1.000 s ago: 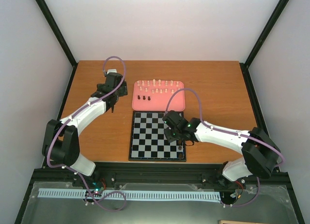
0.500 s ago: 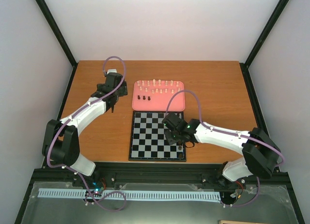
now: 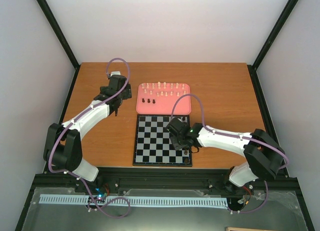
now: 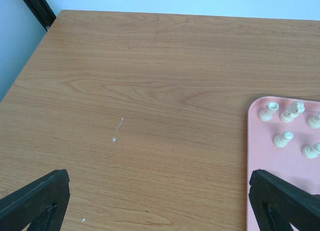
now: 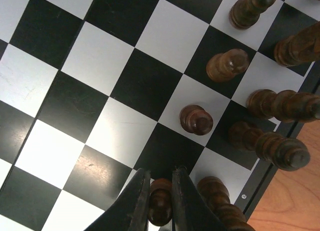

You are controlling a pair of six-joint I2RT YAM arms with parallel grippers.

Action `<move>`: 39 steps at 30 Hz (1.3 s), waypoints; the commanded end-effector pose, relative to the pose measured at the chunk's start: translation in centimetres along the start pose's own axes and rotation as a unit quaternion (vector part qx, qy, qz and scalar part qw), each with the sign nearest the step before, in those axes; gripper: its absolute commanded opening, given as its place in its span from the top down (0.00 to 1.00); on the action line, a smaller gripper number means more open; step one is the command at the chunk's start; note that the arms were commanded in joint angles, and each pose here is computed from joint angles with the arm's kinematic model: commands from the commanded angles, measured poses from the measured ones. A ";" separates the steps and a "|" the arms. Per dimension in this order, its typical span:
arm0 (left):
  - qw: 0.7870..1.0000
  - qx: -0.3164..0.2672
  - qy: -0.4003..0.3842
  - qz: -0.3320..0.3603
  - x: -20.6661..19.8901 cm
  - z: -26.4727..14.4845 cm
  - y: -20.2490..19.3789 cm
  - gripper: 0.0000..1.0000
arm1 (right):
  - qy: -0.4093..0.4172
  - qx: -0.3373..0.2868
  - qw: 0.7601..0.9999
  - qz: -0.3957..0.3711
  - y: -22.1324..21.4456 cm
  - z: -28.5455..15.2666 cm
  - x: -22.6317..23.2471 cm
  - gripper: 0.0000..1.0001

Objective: Set up the chess pieces on the board
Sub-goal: Place the chess piece on the chessboard.

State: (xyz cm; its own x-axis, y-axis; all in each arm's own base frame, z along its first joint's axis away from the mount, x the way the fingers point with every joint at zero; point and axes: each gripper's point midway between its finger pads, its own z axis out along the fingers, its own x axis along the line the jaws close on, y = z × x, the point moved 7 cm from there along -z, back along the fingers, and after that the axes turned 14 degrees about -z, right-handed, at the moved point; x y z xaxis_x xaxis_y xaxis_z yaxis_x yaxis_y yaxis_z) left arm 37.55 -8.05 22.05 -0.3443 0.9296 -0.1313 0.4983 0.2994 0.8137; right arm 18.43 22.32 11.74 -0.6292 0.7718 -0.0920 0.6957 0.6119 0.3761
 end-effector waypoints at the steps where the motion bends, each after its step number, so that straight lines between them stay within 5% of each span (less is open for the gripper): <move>1: 1.000 -0.024 -0.012 -0.010 -0.4 -0.9 1.8 0.00 | -0.012 -0.015 1.000 0.004 0.8 0.0 0.1 0.89; 39: 1.000 -0.021 -0.010 -0.009 -0.4 -0.7 1.6 0.00 | -0.023 0.000 1.000 -0.005 1.2 1.4 0.3 0.83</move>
State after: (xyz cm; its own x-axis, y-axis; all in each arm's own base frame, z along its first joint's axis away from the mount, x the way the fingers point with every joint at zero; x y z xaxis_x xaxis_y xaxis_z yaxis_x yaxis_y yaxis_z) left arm 37.55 -8.05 22.05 -0.3443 0.9296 -0.1313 0.4983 0.2994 0.8137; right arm 19.48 23.08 10.96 -0.6168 0.7756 -0.1341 0.6953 0.6167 0.3691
